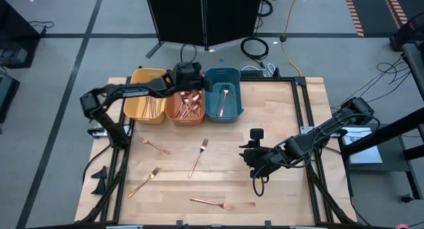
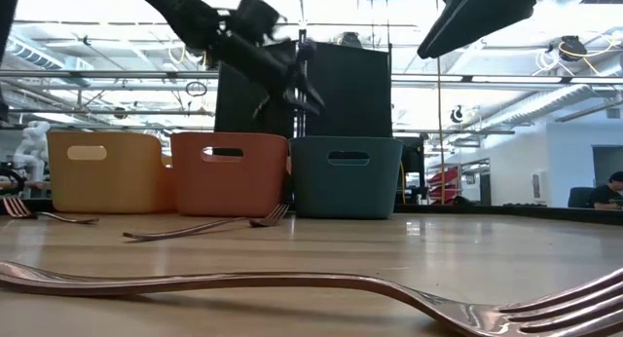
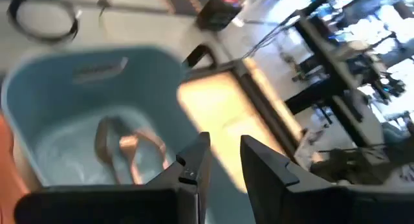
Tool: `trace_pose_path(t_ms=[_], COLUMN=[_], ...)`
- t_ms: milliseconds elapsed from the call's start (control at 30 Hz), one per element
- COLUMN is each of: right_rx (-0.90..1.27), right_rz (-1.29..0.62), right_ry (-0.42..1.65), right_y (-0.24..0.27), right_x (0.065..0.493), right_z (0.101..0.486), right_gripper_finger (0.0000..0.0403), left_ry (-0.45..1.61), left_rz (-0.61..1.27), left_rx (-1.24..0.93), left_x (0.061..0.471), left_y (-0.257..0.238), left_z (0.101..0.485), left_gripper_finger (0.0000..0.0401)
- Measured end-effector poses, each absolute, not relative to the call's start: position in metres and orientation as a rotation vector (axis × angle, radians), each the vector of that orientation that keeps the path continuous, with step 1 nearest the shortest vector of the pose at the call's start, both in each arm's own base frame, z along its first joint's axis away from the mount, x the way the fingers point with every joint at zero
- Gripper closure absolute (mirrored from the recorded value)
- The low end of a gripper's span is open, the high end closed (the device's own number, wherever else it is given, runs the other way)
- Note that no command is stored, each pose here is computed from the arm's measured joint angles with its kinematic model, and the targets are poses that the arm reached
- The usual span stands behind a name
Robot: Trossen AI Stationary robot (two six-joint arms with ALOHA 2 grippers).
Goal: Sort silverware
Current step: Put the gold fork into the blue bin
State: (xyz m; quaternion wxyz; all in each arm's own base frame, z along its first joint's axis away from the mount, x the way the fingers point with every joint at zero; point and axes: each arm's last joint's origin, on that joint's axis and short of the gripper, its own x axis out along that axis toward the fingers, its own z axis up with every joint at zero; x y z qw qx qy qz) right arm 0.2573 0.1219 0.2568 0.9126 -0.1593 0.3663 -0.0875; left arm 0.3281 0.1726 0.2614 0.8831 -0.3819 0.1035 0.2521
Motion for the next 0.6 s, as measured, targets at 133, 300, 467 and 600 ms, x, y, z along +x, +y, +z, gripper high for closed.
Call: trace_pose_path(t_ms=[133, 300, 467, 600], right_rx=[-0.328, -0.322, -0.317, -0.280], right_rz=[-0.180, -0.179, -0.162, -0.080], right_ry=[0.755, 0.744, 0.723, 0.740], right_y=[0.122, 0.122, 0.124, 0.128], right_x=[0.257, 0.258, 0.260, 0.259], right_z=[0.257, 0.257, 0.259, 0.258], right_gripper_finger=[0.0284, 0.0284, 0.0284, 0.0284], left_ry=[0.233, 0.433, 0.725, 0.910], left_rz=[0.438, 0.266, 0.104, -0.025], left_rx=[-0.693, -0.598, -0.538, -0.520], left_x=[0.312, 0.289, 0.270, 0.262], left_y=[0.154, 0.102, 0.036, -0.021], left_z=[0.293, 0.314, 0.309, 0.301], left_gripper_finger=[0.0319, 0.0319, 0.0319, 0.0319])
